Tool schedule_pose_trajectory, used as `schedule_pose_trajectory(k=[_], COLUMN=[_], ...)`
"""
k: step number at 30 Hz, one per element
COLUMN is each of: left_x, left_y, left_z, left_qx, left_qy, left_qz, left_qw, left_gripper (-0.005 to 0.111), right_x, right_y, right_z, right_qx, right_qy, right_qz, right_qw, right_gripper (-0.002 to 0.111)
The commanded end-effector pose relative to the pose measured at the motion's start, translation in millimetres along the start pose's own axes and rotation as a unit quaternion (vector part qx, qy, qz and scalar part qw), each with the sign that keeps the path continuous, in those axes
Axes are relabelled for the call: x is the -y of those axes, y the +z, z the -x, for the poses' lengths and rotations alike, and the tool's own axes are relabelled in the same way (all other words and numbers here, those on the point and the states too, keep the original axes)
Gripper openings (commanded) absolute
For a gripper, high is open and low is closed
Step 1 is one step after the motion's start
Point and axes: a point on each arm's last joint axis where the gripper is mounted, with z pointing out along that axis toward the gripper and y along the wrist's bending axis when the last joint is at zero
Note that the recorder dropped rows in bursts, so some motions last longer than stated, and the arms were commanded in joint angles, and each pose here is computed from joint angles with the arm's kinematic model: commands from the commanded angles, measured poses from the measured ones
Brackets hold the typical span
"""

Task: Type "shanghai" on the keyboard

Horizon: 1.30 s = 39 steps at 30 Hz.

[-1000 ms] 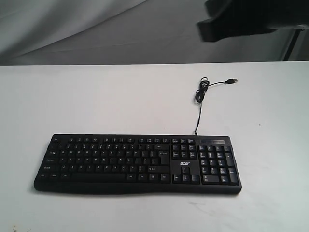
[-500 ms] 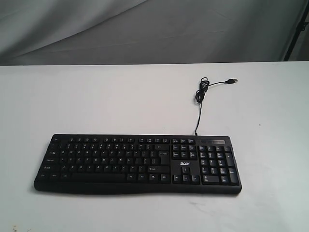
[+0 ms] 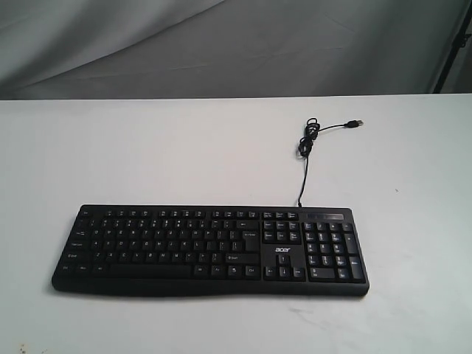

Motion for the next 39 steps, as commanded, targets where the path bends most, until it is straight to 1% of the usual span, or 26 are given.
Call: schedule_pose_trajectory(k=[1,7,39], left_x=[0.4,0.4,0.4], left_y=[-0.1,-0.1,-0.1], left_z=[0.0,0.0,0.0], left_qx=[0.003,0.003,0.003], left_qy=[-0.002,-0.002,-0.002], left_qz=[-0.003,-0.003,-0.003], left_qw=[1.0,1.0,1.0], left_gripper=[0.0,0.0,0.0], right_x=[0.3,-0.4,-0.4], right_y=[-0.5,-0.5,-0.5], right_z=[-3.2,-3.2,-3.2], right_qx=[-0.011,-0.011,-0.011], right_qy=[-0.003,0.011,0.011], right_qz=[-0.004,0.0,0.0], right_qw=[1.0,1.0,1.0], right_gripper=[0.0,0.0,0.0])
